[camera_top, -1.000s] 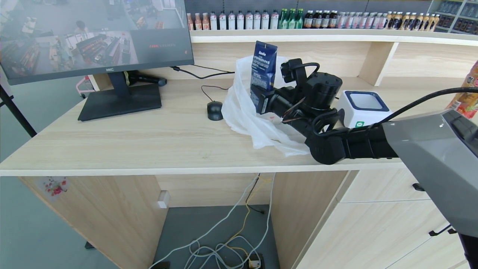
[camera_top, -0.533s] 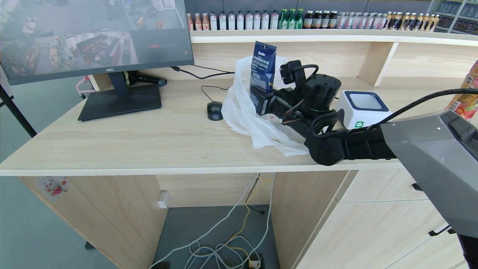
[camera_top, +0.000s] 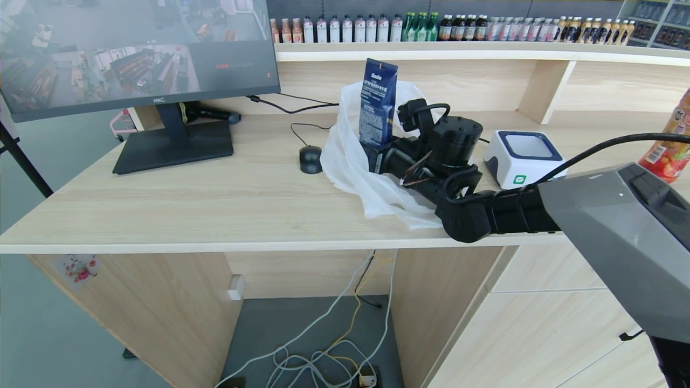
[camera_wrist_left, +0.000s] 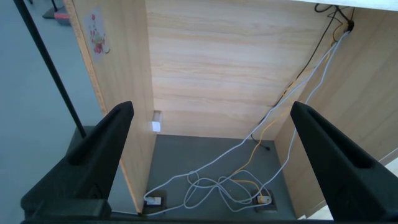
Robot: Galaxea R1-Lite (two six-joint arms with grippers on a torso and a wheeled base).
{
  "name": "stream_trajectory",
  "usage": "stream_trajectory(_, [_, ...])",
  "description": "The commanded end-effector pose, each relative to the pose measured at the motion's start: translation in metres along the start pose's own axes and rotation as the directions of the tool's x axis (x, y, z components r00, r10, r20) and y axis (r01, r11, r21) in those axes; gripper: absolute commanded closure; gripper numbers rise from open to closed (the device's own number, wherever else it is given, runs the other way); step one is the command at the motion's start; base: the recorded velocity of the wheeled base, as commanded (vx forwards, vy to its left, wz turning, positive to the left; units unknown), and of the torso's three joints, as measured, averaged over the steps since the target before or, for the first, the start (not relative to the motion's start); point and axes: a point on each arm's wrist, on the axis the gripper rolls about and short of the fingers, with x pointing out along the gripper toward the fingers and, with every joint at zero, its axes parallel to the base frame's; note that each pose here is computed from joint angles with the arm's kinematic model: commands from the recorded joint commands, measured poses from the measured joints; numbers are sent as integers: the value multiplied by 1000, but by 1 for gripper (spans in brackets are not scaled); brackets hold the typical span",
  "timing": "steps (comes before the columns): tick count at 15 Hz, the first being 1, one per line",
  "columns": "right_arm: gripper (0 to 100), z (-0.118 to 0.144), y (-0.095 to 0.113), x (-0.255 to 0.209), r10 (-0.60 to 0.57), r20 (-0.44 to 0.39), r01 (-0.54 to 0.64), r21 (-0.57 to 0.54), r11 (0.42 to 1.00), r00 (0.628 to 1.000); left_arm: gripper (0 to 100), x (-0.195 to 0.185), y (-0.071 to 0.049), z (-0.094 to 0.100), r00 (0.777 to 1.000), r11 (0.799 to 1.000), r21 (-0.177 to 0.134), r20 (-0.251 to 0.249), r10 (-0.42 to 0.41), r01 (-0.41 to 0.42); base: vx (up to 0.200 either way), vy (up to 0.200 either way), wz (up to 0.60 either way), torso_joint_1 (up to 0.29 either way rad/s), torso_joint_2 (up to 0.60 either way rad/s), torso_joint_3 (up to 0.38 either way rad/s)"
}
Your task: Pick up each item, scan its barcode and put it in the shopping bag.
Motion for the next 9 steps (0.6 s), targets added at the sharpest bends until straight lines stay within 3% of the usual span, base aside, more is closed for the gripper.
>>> stream_trajectory(1, [0,1,0,1,1,14,-1,-2,1000,1000,0,0,0,0,1000,1000,-1,0,1,-1,0,0,0,0,0,0])
stream_trajectory(9, [0,4,0,0,0,22,1,-3,1000,1000,0,0,0,0,1000,1000,-1,0,-1,1,0,0,0,0,0,0])
